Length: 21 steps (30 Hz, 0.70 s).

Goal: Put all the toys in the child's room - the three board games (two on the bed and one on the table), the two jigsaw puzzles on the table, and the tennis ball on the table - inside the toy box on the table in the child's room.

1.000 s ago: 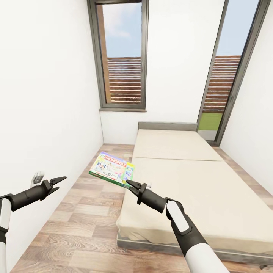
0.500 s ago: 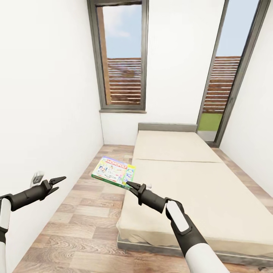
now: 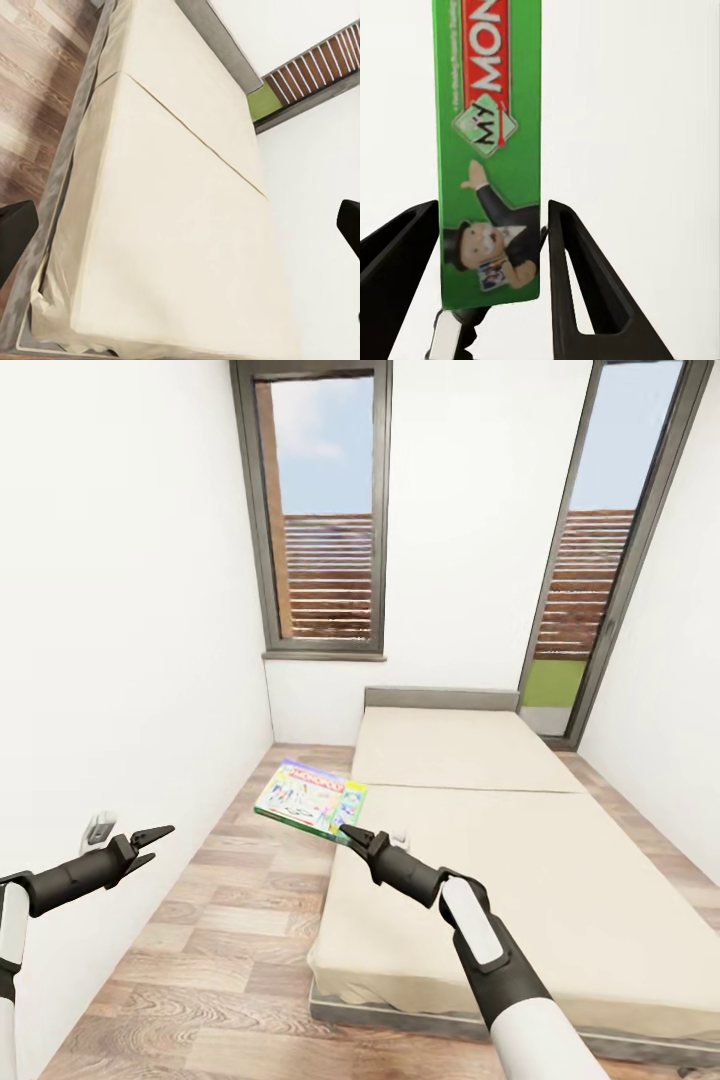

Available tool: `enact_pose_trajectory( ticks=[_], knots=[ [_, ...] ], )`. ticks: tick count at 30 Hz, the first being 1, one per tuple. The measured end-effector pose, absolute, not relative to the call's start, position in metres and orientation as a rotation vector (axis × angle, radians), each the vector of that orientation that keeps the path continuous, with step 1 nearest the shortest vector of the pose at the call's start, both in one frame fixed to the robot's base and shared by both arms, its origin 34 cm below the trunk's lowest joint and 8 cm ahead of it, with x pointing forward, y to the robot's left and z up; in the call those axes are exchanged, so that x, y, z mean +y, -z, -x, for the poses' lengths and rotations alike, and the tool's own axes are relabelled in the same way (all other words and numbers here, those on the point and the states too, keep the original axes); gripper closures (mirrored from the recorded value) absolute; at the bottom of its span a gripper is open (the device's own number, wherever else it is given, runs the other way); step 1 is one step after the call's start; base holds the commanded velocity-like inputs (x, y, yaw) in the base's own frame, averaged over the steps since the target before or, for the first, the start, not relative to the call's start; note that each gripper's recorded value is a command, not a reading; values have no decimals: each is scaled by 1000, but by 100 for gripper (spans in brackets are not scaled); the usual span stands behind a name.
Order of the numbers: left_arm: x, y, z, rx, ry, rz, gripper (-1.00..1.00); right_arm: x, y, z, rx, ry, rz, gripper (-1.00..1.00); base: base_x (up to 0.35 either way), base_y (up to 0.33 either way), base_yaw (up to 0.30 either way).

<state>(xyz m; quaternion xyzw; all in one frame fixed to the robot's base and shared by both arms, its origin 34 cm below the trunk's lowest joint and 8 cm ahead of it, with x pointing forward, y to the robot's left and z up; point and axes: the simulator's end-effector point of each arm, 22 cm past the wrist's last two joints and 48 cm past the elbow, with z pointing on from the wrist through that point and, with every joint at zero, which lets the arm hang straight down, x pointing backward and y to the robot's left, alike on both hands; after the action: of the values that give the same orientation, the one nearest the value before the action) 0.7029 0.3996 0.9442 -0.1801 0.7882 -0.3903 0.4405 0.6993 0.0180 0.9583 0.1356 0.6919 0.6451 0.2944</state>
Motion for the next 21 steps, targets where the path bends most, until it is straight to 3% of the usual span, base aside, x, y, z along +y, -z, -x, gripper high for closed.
enact_pose_trajectory(
  ticks=[21],
  knots=[
    [404, -967, -703, 1987, 926, 472, -100, 7, -996, -711, 1773, -1661, -390, 100, 0, 0, 0]
  ],
)
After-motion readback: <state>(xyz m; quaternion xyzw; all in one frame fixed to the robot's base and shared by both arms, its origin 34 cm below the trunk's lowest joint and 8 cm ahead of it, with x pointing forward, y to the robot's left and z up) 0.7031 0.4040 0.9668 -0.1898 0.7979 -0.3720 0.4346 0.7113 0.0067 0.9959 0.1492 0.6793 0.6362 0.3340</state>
